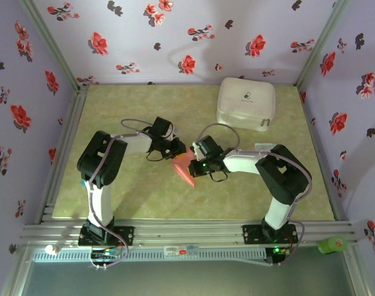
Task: Fold a paper plane with a square sheet of paper (pick it up from the middle)
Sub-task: Third fold the triangle at the center of the table.
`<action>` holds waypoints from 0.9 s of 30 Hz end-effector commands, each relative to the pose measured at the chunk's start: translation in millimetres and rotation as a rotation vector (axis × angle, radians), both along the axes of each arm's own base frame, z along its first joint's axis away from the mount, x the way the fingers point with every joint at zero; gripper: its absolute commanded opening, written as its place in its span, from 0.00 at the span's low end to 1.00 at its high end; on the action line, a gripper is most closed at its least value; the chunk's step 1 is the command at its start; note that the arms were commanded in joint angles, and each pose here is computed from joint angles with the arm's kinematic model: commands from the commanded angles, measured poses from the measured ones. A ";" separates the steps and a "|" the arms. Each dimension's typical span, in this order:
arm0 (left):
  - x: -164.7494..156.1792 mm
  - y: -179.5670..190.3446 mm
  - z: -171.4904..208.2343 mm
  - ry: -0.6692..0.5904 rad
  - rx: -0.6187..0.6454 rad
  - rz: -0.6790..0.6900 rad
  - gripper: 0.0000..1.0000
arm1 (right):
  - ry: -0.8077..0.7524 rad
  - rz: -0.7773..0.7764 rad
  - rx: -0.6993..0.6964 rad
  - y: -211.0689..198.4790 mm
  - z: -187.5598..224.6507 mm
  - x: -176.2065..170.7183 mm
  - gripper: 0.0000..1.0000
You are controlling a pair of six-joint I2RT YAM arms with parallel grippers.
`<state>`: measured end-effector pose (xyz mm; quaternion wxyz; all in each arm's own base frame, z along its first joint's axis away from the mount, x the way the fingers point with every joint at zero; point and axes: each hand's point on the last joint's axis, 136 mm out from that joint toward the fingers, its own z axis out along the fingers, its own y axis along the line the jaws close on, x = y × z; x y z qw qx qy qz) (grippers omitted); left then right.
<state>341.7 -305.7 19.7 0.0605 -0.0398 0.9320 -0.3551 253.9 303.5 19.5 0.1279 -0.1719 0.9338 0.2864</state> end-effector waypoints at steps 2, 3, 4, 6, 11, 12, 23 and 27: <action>-22.0 13.9 -24.8 0.083 0.080 0.000 0.19 | 0.005 -0.015 -0.026 -3.6 -5.5 3.6 0.00; -21.4 13.5 -24.1 0.082 0.079 0.000 0.19 | 0.004 -0.017 -0.027 -4.0 -5.4 3.8 0.00; -21.7 13.3 -24.0 0.081 0.079 -0.001 0.19 | 0.005 -0.017 -0.031 -4.7 -6.4 3.6 0.00; -20.7 13.1 -22.5 0.077 0.077 -0.001 0.19 | 0.007 -0.019 -0.043 -6.8 -8.4 2.9 0.00; -17.5 10.3 -18.2 0.068 0.069 -0.005 0.19 | 0.014 -0.018 -0.050 -8.6 -12.4 1.0 0.00; -16.5 9.8 -17.1 0.066 0.068 -0.004 0.19 | 0.014 -0.017 -0.049 -8.6 -12.3 0.6 0.00; -8.4 4.9 -2.2 0.033 0.046 -0.001 0.21 | 0.021 -0.020 -0.057 -10.7 -17.3 -0.9 0.00; 0.6 1.5 17.2 -0.014 0.015 0.020 0.23 | 0.020 -0.022 -0.054 -11.0 -17.5 -1.5 0.00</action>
